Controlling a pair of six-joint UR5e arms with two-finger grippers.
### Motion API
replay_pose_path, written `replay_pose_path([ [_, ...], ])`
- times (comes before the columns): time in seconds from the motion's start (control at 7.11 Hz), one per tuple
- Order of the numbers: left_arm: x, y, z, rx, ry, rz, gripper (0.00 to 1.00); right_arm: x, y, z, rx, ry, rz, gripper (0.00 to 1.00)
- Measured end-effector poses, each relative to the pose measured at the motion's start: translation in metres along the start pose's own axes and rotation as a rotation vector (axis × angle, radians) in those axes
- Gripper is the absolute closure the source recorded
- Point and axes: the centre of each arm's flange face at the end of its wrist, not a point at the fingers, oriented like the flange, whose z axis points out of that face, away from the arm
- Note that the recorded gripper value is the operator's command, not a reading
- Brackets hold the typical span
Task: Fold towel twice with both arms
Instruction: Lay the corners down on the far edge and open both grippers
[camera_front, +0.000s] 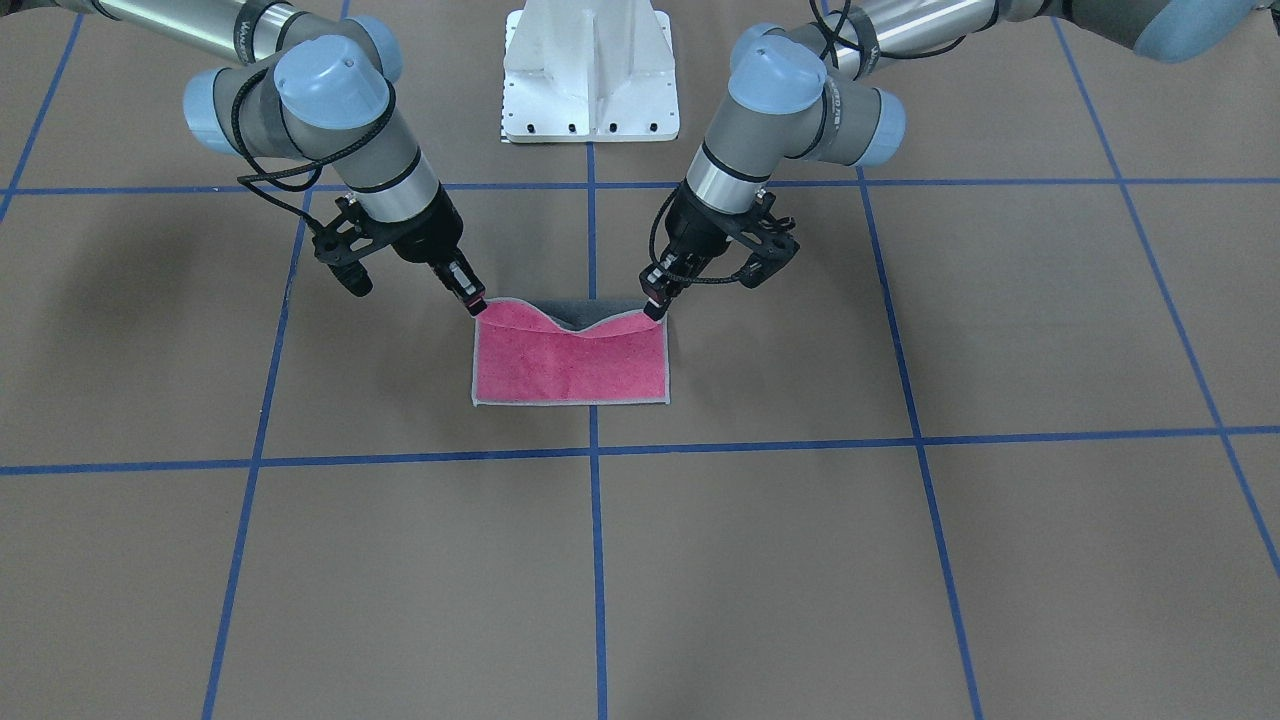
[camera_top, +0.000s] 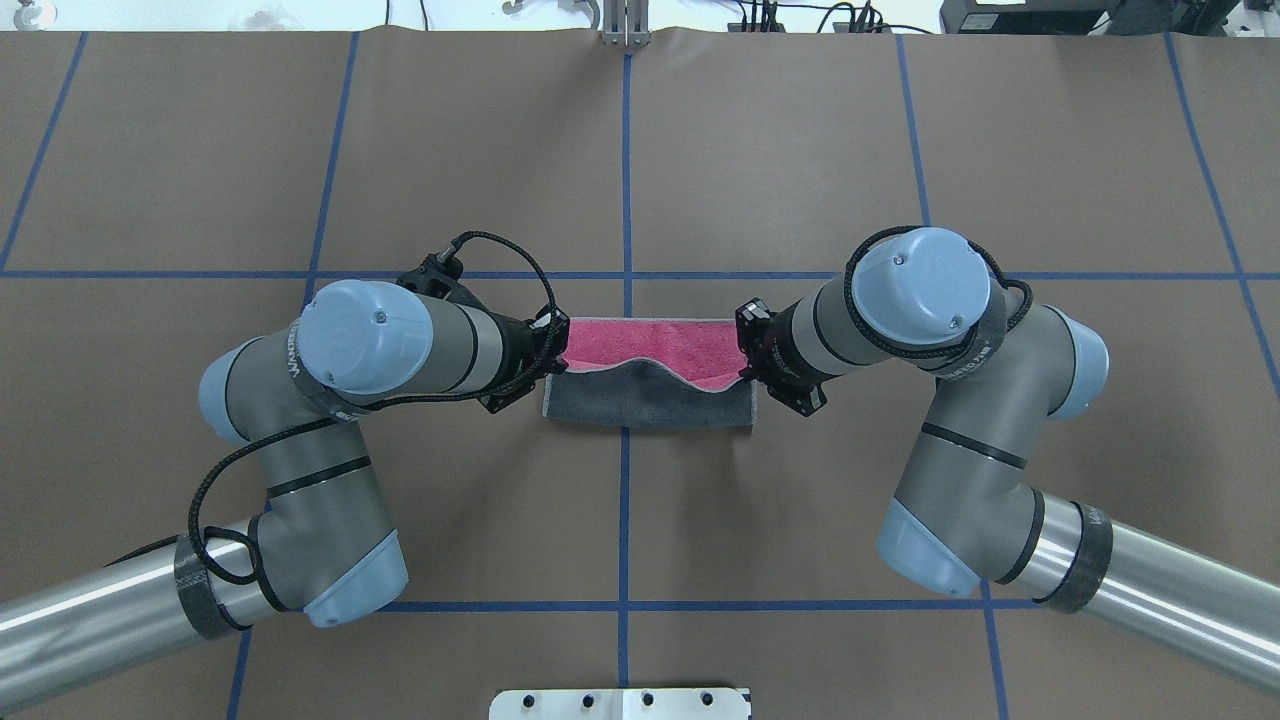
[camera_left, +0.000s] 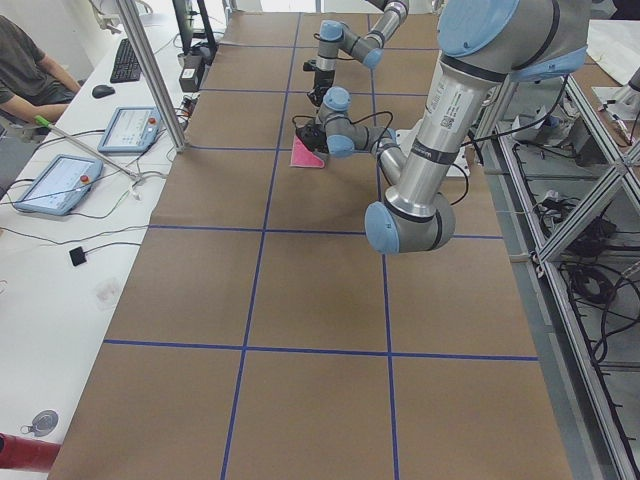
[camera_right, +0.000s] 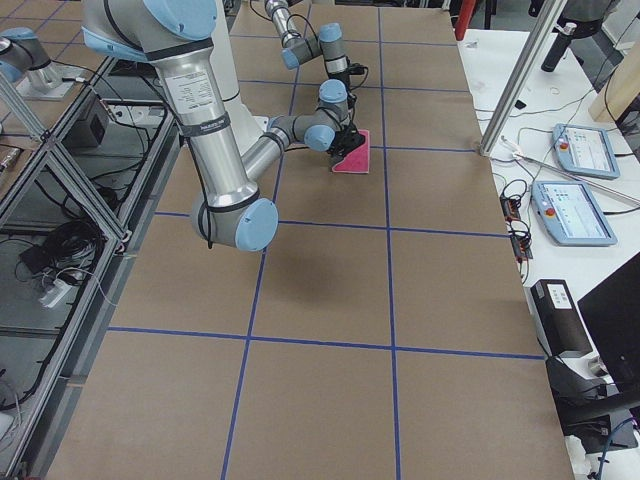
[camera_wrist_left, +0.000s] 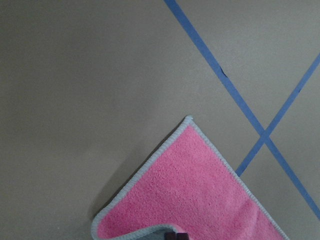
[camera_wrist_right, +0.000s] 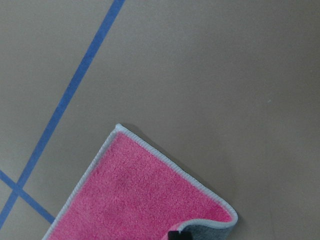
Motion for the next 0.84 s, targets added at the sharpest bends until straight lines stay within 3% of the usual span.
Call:
replay_pose_path([
  [0.84,0.01,-0.014,0.015,0.03,-0.014,0.002,1.0,-0.033,-0.021,0.017,0.045,0.002,-0.004,1.0],
])
